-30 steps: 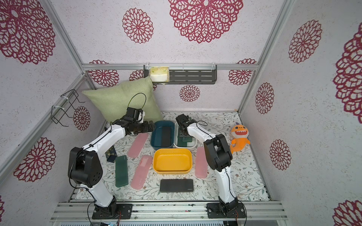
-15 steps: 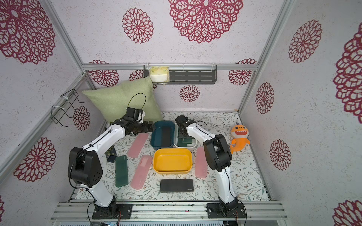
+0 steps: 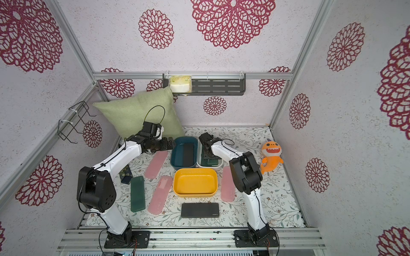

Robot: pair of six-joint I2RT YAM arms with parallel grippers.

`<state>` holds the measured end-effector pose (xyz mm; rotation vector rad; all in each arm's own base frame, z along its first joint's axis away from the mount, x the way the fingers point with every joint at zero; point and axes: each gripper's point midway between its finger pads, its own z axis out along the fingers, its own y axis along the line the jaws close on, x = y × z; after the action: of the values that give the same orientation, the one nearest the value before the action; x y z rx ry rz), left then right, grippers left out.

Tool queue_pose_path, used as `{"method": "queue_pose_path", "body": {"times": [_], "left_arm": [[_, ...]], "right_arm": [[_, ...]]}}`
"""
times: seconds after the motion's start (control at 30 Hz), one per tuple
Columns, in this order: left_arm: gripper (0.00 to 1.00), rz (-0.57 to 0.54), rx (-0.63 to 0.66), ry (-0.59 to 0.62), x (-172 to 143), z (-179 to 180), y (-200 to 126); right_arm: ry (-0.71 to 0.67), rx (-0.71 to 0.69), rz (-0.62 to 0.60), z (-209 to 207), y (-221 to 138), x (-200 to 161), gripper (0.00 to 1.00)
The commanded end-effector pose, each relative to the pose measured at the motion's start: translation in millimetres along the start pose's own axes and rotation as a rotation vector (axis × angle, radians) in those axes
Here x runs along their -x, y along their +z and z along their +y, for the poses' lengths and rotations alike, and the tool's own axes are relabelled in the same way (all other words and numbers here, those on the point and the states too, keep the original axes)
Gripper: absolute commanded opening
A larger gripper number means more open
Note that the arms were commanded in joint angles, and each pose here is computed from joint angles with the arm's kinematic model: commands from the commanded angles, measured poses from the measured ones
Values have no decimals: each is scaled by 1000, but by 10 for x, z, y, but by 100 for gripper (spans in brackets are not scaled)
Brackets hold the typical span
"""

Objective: Place the pencil cases by color into the storage box
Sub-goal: Place the pencil case at the storage box.

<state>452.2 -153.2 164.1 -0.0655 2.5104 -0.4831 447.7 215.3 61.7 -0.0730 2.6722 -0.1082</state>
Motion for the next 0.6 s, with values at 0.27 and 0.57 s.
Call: {"method": "queue_pose_path", "body": {"times": [0.27,0.57], "left_arm": [[97,12,4,11,-13,45,21],[97,8,4,9,3,39,6]], "right_arm": [[0,-39,-22,-5,101,58,82],[4,-51,-48,-49,-13,133,88]]}}
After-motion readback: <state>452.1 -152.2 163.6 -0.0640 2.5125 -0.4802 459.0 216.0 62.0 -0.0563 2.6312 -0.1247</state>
